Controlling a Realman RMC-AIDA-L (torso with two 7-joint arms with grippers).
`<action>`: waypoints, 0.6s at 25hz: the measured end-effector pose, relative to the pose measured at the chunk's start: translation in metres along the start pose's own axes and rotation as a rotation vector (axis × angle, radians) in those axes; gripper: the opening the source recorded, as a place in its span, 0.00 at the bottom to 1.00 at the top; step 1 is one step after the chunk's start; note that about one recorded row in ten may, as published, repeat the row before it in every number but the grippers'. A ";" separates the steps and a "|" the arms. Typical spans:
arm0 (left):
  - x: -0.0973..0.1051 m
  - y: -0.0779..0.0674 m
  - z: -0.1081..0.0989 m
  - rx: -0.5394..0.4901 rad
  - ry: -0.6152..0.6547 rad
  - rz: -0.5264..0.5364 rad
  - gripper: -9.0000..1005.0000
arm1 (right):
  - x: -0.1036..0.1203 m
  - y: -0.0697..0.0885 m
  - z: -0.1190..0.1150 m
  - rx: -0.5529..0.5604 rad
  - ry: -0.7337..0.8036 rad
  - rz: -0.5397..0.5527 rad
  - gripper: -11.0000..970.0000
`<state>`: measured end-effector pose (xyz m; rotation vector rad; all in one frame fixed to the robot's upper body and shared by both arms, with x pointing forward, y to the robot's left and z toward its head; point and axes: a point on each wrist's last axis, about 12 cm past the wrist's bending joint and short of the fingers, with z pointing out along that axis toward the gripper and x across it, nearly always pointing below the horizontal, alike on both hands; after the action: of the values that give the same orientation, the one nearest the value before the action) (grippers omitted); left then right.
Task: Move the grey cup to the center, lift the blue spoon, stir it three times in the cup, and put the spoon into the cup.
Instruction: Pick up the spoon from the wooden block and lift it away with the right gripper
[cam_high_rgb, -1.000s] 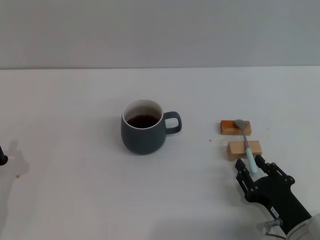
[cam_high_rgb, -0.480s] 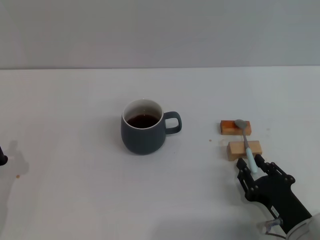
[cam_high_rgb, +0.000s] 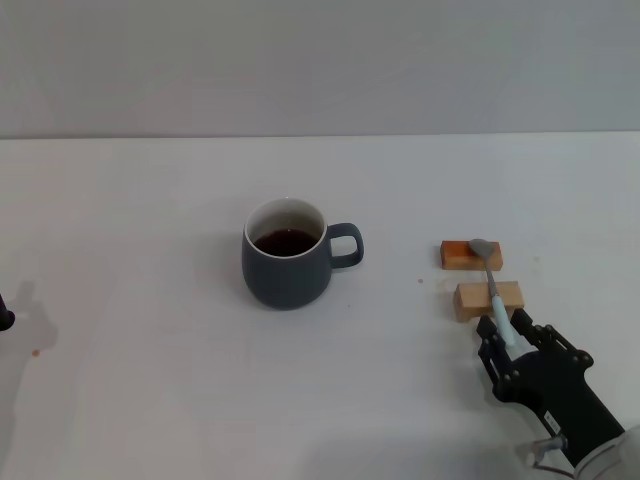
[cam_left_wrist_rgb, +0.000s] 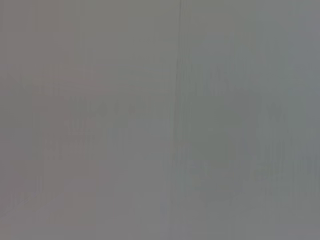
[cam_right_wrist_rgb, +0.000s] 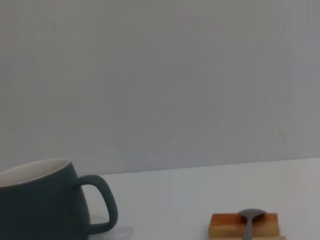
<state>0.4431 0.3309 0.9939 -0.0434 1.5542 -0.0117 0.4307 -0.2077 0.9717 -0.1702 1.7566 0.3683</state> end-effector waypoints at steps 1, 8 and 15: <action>0.000 0.000 0.000 0.000 0.000 0.000 0.01 | 0.000 0.000 0.000 0.000 0.000 0.001 0.44; 0.000 0.000 -0.001 -0.002 -0.001 0.000 0.01 | 0.001 0.001 -0.001 -0.002 0.001 0.001 0.43; 0.000 0.001 -0.002 -0.003 -0.002 0.000 0.01 | 0.001 0.002 -0.002 -0.010 0.001 -0.001 0.35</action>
<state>0.4412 0.3316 0.9937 -0.0456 1.5523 -0.0094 0.4284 -0.2068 0.9715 -0.1788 1.7562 0.3761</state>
